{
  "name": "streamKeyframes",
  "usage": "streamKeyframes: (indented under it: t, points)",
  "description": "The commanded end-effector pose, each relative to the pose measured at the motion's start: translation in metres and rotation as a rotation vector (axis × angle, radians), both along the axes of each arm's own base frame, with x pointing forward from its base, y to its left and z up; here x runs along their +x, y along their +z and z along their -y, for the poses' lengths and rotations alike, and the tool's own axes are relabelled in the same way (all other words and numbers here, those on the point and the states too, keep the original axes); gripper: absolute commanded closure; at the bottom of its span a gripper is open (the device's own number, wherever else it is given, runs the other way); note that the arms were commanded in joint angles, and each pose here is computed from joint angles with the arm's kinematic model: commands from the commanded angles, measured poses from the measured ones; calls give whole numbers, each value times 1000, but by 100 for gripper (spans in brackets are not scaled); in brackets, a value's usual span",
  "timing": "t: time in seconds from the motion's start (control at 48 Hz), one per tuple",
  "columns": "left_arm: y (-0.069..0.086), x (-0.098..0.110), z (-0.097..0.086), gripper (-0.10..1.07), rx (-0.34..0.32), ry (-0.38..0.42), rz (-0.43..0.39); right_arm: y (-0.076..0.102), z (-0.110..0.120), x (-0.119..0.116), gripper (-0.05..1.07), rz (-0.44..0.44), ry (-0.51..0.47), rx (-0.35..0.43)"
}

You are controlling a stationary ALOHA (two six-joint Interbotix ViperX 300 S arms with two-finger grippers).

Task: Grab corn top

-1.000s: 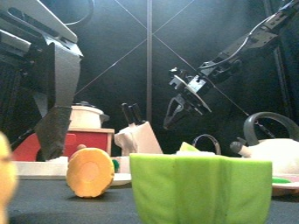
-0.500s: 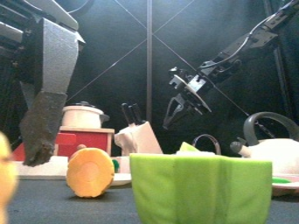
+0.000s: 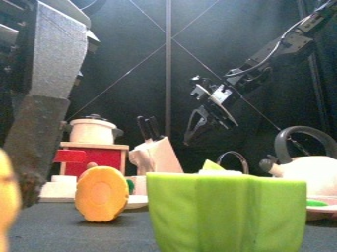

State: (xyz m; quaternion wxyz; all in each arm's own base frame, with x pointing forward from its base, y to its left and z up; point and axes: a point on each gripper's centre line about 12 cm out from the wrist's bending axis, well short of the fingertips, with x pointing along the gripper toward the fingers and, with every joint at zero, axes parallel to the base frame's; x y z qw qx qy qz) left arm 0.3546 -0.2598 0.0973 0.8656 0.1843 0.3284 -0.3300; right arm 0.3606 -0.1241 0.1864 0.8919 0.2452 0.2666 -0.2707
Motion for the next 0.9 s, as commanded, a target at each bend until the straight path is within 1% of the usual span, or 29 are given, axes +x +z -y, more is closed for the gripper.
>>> streamKeyframes:
  t: [0.0,0.667,0.875]
  points:
    - [13,8,4,3,-22,-12,40,11,1,2,49,29,3,-10]
    - [9,12,4,4,-23,-45,59,7,2,5,49,20,5,-8]
    - [8,17,-1,7,-26,-36,64,3,2,6,49,10,7,-8]
